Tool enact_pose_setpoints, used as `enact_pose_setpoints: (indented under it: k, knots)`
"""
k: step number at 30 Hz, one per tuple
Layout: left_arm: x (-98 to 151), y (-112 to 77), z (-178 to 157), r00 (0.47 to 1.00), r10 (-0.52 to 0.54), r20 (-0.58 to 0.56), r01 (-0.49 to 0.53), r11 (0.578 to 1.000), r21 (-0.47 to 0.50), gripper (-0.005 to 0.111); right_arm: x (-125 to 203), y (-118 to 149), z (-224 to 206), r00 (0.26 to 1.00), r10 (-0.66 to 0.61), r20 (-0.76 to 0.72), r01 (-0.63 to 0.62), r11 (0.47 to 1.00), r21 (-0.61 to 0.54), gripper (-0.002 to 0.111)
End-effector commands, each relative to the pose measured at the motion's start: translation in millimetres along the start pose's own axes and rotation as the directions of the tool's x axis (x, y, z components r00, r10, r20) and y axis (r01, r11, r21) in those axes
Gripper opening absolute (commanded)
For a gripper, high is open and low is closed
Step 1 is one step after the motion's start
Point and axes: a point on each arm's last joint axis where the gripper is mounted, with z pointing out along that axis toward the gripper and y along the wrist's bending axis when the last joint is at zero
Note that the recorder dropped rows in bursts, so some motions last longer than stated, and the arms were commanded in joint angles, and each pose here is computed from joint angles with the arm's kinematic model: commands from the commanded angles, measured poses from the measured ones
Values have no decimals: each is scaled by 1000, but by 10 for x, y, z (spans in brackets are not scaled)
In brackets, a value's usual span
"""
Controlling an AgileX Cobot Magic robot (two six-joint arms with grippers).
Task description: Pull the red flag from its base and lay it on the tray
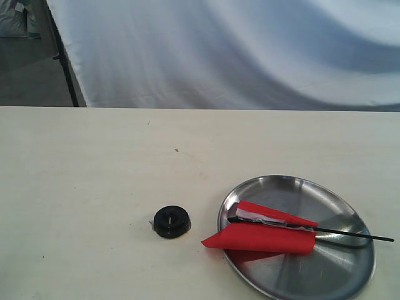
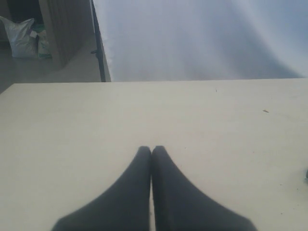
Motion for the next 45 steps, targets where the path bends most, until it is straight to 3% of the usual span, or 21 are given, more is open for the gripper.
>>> enact_pose_setpoints:
  k: [1, 25, 31, 37, 45]
  knots:
    - [5, -5, 1, 1000, -5, 4, 5, 1000, 8, 0, 31, 4, -5, 1000, -1, -6, 1, 1000, -4, 0]
    - [5, -5, 1, 1000, -5, 4, 5, 1000, 8, 0, 34, 17, -5, 1000, -16, -9, 16, 1000, -18, 0]
    - [5, -5, 1, 1000, -5, 4, 5, 1000, 8, 0, 80, -63, -9, 985, -159, -71, 163, 985, 59, 0]
    - [5, -5, 1, 1000, -5, 4, 5, 1000, 8, 0, 118, -197, -32, 977, -164, -140, 189, 962, 196, 0]
    - [5, -5, 1, 1000, -5, 4, 5, 1000, 8, 0, 131, -198, -34, 952, -252, -172, 282, 943, 179, 0]
